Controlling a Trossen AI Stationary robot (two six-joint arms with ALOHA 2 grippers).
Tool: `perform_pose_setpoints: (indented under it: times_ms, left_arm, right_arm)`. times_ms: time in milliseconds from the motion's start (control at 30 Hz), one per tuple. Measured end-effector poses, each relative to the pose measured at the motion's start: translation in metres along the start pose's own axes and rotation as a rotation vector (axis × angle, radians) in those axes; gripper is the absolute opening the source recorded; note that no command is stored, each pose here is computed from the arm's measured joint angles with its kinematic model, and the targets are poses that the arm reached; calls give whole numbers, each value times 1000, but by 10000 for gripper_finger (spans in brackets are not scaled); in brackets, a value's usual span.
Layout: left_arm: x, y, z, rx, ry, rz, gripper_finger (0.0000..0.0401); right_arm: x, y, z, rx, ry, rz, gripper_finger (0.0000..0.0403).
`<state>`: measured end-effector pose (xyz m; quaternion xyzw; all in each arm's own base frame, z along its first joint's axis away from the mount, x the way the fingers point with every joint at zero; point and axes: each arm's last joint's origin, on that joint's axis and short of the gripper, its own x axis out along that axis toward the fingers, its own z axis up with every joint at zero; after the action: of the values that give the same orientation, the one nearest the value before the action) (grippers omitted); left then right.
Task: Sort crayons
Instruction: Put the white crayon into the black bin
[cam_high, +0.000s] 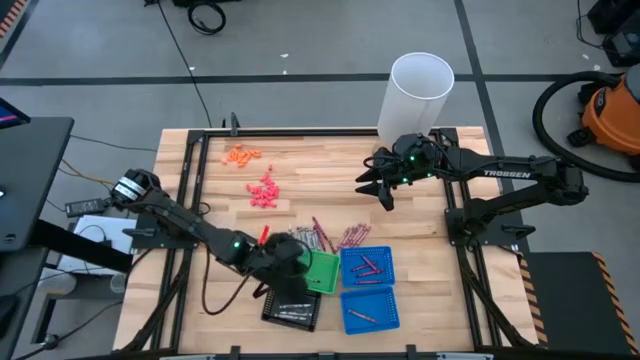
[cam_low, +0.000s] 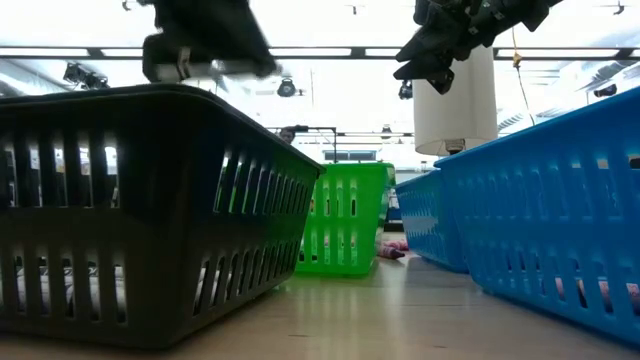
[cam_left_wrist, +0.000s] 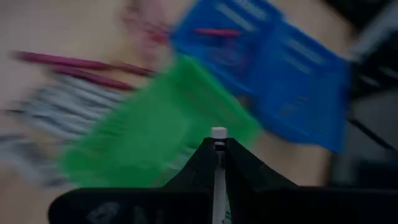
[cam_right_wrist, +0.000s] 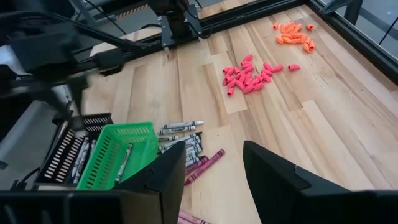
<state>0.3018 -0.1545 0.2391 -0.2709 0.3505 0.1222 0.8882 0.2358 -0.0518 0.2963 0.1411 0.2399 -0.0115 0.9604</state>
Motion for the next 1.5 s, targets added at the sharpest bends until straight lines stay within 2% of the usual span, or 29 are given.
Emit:
perform_pose_setpoints:
  times_ms: [100,233,400,467,600,867,1133,1333,1500]
  left_arm:
    - [3,-11,-12,39,58,-110,18]
    - [10,-17,-30,183,93,-129,18]
    - [22,-24,-44,438,87,-162,18]
    - [27,-24,-47,485,93,-170,20]
    - [36,-22,-53,498,145,-188,33]
    - [36,-22,-54,507,180,-213,64]
    - [36,-20,-55,491,204,-193,100]
    - [24,-22,-30,499,168,-182,118]
    - [10,-4,-1,556,118,-5,117]
  right_arm:
    - [0,0,0,-8,0,0,169]
    - [0,0,0,-15,-1,4,169]
    - [0,1,0,-18,2,23,169]
    - [0,1,0,-18,2,24,169]
    - [0,1,0,-18,3,25,169]
    - [0,1,1,-31,-4,25,169]
    - [0,0,1,-43,-7,27,169]
    - [0,-1,1,-52,-7,28,169]
    - [-1,-3,1,-50,-3,19,169]
